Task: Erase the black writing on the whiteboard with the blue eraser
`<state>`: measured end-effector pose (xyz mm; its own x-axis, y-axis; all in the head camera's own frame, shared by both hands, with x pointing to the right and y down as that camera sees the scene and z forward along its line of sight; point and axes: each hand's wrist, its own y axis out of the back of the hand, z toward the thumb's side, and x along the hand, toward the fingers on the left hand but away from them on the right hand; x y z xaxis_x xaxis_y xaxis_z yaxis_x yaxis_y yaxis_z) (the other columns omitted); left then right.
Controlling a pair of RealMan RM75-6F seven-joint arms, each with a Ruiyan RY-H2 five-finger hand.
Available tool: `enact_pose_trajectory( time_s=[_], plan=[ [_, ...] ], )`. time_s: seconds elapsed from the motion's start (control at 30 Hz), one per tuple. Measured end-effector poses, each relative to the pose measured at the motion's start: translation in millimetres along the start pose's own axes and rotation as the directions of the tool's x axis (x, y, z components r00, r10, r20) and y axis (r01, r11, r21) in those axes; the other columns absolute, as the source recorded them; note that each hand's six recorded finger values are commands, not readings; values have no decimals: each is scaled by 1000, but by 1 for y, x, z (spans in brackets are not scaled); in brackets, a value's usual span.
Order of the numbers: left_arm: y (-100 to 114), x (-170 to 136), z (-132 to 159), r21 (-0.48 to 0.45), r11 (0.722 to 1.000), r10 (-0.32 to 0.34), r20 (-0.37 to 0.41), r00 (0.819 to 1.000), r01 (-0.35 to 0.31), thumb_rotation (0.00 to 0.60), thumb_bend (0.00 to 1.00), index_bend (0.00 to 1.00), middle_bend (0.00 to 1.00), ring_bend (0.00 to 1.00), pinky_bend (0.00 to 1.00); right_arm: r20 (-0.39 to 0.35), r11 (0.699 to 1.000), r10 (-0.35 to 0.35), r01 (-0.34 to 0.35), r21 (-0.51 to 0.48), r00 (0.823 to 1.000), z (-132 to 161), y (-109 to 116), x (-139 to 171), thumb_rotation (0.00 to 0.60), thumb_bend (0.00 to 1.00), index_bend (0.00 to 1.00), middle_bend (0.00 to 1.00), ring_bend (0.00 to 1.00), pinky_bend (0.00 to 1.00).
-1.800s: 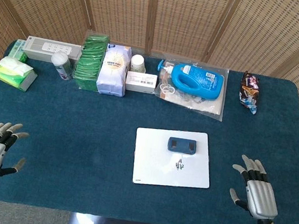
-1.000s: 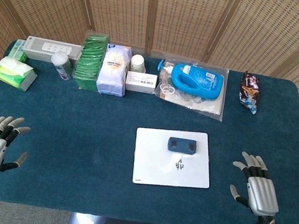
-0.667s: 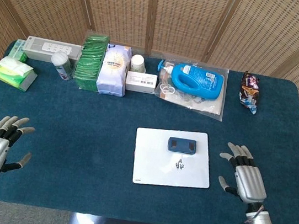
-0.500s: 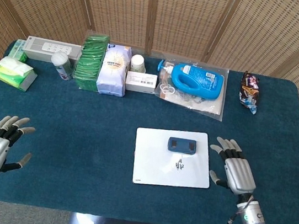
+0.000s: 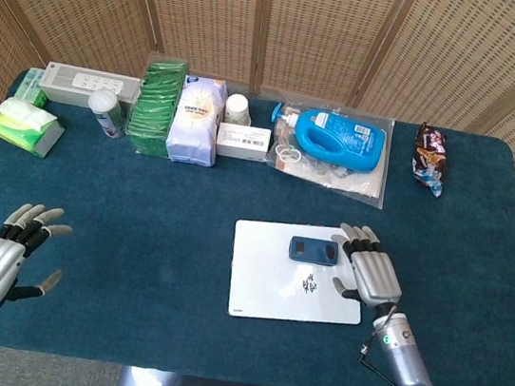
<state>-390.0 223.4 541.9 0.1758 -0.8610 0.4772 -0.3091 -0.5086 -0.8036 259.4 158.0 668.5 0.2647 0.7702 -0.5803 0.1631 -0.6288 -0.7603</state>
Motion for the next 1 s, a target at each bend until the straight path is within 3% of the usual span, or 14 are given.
enact_pose_trajectory(
  time_s=[0.63, 1.0],
  plan=[
    [-11, 7, -11, -17, 999, -37, -21, 999, 37, 600, 383, 249, 146, 1, 0, 39, 991, 121, -123, 53, 992, 22, -32, -47, 600, 322, 179, 84, 0, 0],
    [-12, 8, -17, -28, 999, -33, -30, 999, 32, 600, 383, 247, 143, 1, 0, 63, 984, 150, -155, 90, 987, 20, -34, -61, 600, 325, 190, 90, 0, 0]
  ],
)
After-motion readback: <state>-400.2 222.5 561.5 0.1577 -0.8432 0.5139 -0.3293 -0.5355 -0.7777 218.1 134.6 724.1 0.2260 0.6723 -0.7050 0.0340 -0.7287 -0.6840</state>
